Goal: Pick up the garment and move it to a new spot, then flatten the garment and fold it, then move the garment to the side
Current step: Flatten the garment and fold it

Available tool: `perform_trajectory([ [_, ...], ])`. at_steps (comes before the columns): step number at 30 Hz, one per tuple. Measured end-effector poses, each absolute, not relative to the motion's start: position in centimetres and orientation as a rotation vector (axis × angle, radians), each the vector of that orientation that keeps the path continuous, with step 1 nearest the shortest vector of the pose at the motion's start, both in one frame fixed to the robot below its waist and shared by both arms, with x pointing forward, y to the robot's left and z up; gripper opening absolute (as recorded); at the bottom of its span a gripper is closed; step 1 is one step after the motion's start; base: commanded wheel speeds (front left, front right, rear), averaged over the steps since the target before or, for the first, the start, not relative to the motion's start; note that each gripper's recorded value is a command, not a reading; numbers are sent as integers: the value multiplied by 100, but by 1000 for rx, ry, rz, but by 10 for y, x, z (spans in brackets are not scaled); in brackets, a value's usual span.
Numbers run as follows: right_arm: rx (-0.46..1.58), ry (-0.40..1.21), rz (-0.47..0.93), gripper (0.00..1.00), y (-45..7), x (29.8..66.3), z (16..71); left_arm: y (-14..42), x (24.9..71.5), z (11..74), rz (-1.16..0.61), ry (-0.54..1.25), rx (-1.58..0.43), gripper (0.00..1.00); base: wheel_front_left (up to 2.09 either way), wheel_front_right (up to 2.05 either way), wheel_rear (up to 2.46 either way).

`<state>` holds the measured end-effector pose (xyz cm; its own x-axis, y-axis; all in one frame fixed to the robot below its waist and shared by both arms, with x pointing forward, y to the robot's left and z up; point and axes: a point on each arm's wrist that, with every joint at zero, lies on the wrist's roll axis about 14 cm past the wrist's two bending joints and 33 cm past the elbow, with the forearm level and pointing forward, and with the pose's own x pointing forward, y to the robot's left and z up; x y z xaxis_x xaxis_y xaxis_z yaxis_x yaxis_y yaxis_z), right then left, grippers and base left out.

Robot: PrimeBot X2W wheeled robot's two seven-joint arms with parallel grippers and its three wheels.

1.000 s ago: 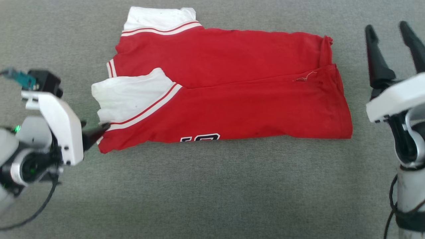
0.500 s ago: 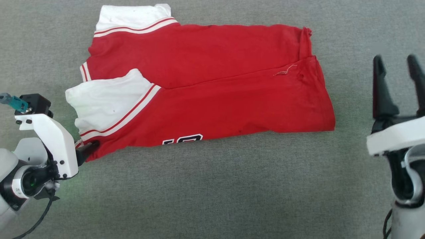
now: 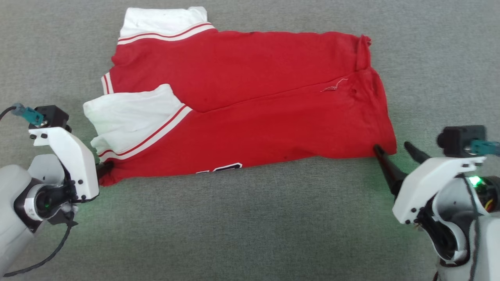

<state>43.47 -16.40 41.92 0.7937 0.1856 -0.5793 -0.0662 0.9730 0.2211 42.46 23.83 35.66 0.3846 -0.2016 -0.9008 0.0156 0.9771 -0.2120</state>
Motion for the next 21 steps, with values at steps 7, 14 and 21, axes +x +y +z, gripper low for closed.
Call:
perform_trajectory([
  [7, 115, 806, 179, 100, -156, 442, 395, 237, 424, 359, -146, 1154, -194, 0, 0, 0, 0],
  [14, 61, 938, 202, 100, -151, 454, 374, 237, 422, 360, -151, 1143, -207, 0, 0, 0, 0],
  [21, -9, 1073, 248, 0, -148, 451, 363, 240, 416, 362, -147, 1138, -220, 0, 0, 0, 0],
])
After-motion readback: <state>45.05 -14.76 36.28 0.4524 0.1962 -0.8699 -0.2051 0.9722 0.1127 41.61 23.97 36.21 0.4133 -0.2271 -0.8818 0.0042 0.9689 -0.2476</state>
